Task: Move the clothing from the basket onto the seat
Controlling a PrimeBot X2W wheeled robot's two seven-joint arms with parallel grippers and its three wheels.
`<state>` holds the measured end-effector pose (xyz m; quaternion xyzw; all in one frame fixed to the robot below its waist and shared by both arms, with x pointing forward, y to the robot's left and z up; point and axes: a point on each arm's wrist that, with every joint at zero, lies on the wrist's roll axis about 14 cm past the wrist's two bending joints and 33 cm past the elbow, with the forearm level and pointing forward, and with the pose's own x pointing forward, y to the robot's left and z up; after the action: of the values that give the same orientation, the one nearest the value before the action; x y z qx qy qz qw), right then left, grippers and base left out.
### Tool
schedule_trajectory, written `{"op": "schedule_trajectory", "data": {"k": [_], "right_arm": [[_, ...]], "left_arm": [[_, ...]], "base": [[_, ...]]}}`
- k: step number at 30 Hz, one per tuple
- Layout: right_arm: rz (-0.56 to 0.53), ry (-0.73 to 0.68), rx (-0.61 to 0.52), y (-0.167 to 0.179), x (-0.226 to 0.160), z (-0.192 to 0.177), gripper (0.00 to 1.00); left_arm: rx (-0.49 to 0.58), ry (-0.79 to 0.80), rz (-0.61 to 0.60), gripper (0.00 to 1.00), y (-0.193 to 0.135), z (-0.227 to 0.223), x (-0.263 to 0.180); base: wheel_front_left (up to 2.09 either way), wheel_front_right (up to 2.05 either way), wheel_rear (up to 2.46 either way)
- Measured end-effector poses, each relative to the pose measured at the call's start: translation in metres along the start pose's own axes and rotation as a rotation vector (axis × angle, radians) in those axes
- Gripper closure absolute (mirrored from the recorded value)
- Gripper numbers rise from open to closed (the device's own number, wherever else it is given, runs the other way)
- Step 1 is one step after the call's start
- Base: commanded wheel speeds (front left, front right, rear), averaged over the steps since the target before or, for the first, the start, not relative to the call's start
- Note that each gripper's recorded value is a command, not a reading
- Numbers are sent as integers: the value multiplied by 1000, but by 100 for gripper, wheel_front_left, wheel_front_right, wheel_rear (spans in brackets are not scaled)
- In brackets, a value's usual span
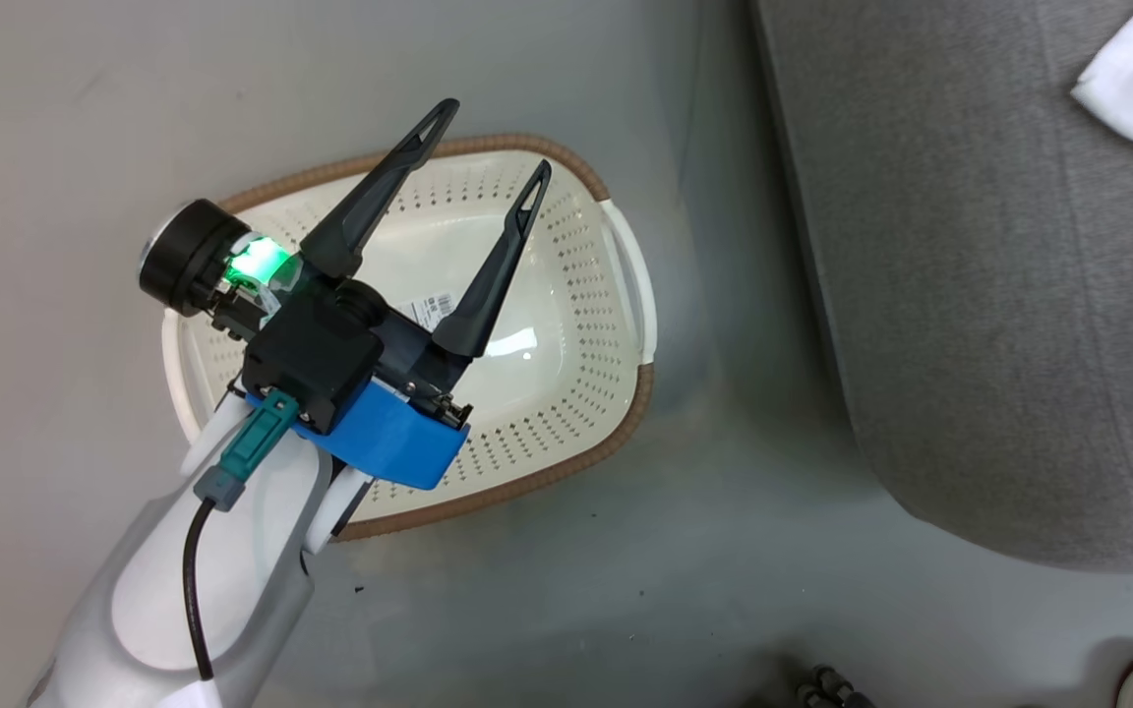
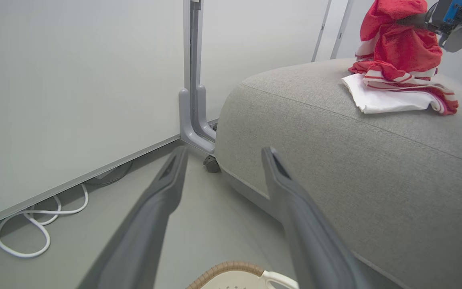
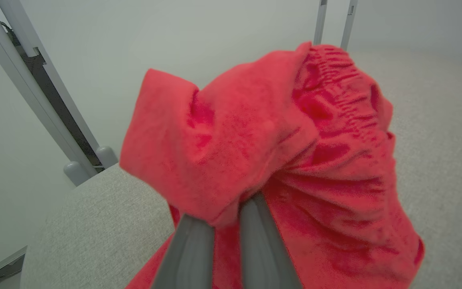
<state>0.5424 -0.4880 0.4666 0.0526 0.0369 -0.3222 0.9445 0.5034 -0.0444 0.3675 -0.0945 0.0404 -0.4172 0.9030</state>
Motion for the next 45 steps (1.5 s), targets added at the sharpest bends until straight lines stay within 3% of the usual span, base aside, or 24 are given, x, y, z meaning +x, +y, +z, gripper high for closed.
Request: {"op": "schedule_trajectory", "data": {"k": [5,15,16,17,18,19,31,37,45], "right_arm": [[-16,83,17,3,-4,-49,100],[-20,90,12,-2,-9,-51,100],[-20,90,12,-2,-9,-51,85],[-16,89,7,-1,-9,-50,34],[-14,90,3,-1,-9,-49,12],[-12,91,2,-1,-9,-49,0],[77,100,-46,12,-38,-33,0],[165,76,-81,21,-76,-19,0],[327,42,-41,53,-143,-6,0]], "left_arm": [[-13,30,12,0,7,-17,-3],[2,14,3,0,6,-9,1],[2,14,3,0,6,-9,1],[4,14,3,0,6,-8,1],[6,15,3,0,6,-8,1],[7,15,4,0,5,-7,1],[-26,-14,57,0,-10,28,-9],[-44,-19,125,0,-24,52,-35],[-33,-46,246,0,-33,83,-81]], "base": [[0,0,0],[0,0,0],[0,0,0],[0,0,0],[0,0,0],[0,0,0],[0,0,0],[0,0,0],[0,0,0]]}}
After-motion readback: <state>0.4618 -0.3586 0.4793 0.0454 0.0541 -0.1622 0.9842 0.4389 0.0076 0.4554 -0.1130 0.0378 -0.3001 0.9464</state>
